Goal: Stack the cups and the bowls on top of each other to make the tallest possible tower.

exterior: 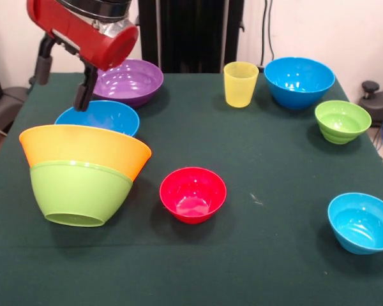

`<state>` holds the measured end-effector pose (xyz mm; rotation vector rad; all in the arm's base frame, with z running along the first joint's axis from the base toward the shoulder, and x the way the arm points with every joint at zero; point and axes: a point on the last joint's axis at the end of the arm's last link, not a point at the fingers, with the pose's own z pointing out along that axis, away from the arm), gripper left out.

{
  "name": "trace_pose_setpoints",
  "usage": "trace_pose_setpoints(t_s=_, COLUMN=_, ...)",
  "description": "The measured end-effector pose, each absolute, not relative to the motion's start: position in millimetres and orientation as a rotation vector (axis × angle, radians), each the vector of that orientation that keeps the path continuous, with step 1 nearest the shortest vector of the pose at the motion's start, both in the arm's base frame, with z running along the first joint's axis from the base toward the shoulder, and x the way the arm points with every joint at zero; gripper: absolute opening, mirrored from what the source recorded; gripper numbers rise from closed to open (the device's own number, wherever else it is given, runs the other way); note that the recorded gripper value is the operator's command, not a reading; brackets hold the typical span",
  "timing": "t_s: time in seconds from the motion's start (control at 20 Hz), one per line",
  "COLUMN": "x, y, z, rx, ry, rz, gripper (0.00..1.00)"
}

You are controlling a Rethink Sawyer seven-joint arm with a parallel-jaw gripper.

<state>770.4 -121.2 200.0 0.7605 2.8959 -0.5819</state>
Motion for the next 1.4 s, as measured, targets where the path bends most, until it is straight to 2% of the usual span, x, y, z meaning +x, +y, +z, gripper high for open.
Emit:
trace_pose_setpoints(t_s=0.75, x=746, y=-103, z=191, rx=0.989, ry=3.195, rz=-0.435, gripper=1.00)
trace_pose_setpoints(t_s=1.4, x=768, y=-96, z=132, rx=0.963, ry=3.258, rz=-0.405, gripper=1.00)
